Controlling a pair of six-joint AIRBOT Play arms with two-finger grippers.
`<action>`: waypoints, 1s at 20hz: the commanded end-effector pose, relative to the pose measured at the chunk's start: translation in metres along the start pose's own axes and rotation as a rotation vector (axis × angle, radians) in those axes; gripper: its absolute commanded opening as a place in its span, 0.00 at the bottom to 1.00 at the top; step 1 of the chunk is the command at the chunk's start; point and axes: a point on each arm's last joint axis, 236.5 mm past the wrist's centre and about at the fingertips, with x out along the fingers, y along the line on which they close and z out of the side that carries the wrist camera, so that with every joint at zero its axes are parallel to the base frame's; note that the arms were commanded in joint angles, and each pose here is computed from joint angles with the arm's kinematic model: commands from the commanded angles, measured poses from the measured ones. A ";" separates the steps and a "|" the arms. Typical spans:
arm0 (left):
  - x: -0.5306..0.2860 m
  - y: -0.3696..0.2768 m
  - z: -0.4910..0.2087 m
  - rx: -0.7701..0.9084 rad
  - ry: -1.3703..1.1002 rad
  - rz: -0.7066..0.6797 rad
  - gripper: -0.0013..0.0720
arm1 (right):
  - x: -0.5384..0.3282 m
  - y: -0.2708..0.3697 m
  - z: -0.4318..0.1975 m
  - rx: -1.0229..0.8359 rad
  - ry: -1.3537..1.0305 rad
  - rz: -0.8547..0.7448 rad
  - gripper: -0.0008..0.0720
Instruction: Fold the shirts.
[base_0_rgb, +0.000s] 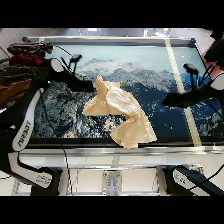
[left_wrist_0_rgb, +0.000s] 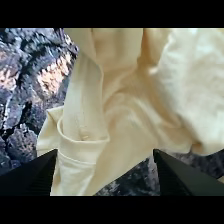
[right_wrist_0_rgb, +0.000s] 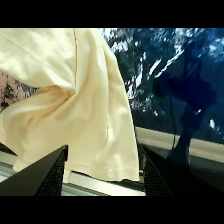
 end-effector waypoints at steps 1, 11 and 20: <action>0.044 0.027 -0.039 0.289 0.231 0.162 0.97 | 0.034 0.006 -0.030 0.021 0.080 0.080 0.73; 0.067 0.047 -0.043 0.313 0.289 0.333 0.38 | 0.035 0.007 -0.007 0.031 -0.017 0.086 0.73; 0.028 0.035 -0.014 0.330 0.157 0.360 0.04 | 0.090 -0.044 -0.061 -0.041 0.115 -0.115 0.71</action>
